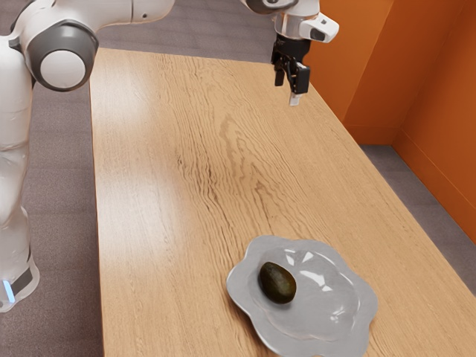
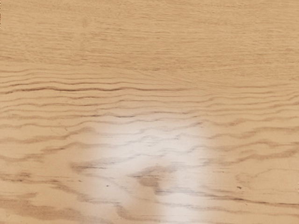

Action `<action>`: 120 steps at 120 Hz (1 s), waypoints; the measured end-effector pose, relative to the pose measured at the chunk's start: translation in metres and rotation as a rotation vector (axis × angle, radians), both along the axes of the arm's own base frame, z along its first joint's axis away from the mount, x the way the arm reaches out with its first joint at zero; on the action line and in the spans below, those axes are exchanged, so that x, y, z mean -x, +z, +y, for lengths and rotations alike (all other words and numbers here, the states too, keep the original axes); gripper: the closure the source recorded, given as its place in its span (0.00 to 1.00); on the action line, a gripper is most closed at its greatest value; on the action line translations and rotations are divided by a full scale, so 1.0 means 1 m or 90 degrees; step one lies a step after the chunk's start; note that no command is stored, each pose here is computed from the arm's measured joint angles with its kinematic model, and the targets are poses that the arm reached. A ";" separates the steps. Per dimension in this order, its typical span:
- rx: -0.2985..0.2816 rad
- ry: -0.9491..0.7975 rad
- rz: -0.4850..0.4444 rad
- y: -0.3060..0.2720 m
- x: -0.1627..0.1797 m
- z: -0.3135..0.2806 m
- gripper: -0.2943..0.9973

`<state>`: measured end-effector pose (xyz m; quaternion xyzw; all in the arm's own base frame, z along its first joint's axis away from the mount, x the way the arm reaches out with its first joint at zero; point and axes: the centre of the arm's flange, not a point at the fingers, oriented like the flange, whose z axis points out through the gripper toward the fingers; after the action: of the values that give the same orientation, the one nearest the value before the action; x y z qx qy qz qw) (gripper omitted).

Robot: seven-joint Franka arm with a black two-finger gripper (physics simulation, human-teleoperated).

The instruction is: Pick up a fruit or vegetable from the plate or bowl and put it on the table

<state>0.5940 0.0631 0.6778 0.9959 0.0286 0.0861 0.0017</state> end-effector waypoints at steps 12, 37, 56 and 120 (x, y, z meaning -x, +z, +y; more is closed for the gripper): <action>0.000 0.006 0.002 0.000 0.001 0.001 0.23; 0.002 0.015 0.008 0.000 0.002 0.001 0.23; 0.007 -0.016 0.044 -0.031 -0.016 -0.025 0.23; 0.042 -0.287 0.140 -0.109 -0.019 -0.239 0.23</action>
<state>0.6134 -0.1756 0.5685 0.9799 -0.1913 -0.0263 0.0502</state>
